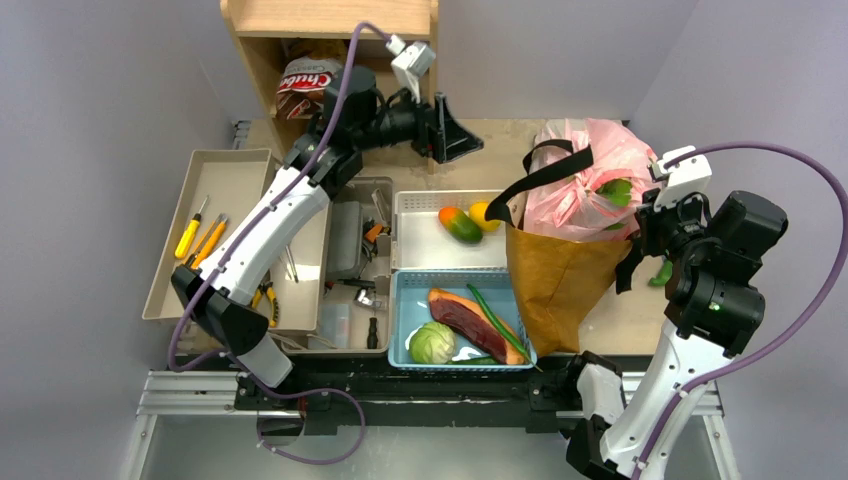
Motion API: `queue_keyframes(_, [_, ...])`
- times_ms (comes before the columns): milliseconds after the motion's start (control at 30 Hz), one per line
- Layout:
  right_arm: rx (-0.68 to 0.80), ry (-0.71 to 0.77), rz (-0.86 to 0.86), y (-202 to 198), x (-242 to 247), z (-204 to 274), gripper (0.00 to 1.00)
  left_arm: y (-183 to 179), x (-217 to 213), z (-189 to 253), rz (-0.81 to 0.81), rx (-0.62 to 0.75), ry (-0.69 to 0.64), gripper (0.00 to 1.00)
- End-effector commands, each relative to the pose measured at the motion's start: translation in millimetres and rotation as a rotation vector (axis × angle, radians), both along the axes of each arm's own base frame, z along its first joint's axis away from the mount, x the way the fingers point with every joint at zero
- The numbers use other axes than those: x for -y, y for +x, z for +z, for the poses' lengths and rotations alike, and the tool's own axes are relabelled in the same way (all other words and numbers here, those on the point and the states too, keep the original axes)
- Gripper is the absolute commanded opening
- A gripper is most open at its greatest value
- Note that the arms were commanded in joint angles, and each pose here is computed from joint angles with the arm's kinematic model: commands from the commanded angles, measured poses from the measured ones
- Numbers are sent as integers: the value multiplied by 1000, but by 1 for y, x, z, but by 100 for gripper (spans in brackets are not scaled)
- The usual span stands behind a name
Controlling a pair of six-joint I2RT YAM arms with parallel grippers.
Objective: Untie the knot of the grocery bags and take out the mixed food
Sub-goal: Adjust the takeout bag at the center of the board.
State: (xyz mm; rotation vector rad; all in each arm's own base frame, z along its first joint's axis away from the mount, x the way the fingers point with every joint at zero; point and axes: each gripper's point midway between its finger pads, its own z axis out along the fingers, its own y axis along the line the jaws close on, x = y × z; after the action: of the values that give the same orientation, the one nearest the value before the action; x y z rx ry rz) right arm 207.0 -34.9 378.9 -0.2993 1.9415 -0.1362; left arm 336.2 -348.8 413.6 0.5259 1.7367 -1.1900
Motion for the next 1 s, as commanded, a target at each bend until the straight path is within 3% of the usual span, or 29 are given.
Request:
queue_keyframes(0, [57,-18,29,-1,-6,15,0,-68,26,98,-337,407,-21,79])
queue_keyframes(167, [59,-18,35,-3,-8,17,0,-72,78,81,-339,455,82,83])
queue_keyframes(333, [62,-31,37,-8,-9,18,0,-58,120,46,-326,529,171,79])
queue_keyframes(533, [54,-31,41,-10,-11,16,0,-21,139,15,-225,514,226,71])
queue_keyframes(800, [54,-36,39,-9,-9,17,0,-36,150,-10,-333,447,219,72])
queue_keyframes(867, [54,-39,39,-9,-9,17,0,-38,152,-17,-344,431,229,58])
queue_keyframes(967, [55,-45,38,-11,-9,17,0,-10,143,-14,-195,435,263,22])
